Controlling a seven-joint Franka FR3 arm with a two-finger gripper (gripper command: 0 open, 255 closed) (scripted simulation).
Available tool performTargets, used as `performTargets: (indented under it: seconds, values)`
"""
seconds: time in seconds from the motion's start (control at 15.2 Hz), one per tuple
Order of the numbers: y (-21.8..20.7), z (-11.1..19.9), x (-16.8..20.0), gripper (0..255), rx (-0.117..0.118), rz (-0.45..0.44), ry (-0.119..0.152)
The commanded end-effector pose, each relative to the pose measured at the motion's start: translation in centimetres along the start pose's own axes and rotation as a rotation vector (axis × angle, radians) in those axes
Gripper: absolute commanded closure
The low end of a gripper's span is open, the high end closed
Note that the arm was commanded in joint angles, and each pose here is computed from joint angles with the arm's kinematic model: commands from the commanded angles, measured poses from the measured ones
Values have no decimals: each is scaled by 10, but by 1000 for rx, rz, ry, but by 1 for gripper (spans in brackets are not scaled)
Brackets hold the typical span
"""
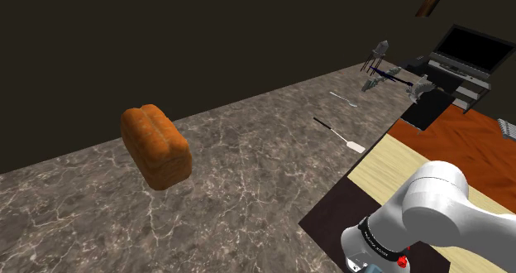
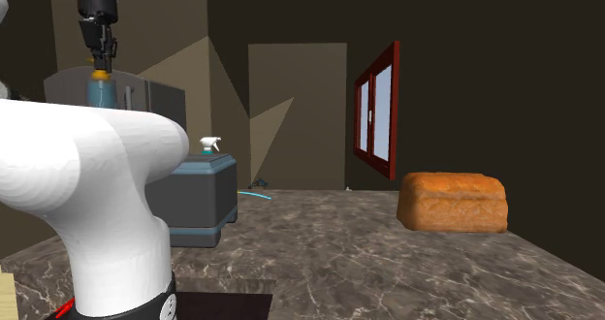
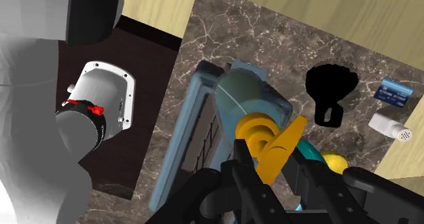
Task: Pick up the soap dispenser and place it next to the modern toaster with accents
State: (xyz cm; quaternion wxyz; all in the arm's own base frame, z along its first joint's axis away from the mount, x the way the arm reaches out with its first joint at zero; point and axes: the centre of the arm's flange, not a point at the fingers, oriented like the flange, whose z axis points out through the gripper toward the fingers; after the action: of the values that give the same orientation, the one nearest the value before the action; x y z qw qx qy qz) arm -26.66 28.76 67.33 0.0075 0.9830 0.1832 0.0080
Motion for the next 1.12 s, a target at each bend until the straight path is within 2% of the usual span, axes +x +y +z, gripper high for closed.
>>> performTargets:
  seconds: [0.0, 0.2, 1.06]
  values:
    - [-19, -1, -20, 255, 2, 0, -3]
    - [-51, -2, -52, 255, 2, 0, -3]
    - [-52, 66, -53, 255, 2, 0, -3]
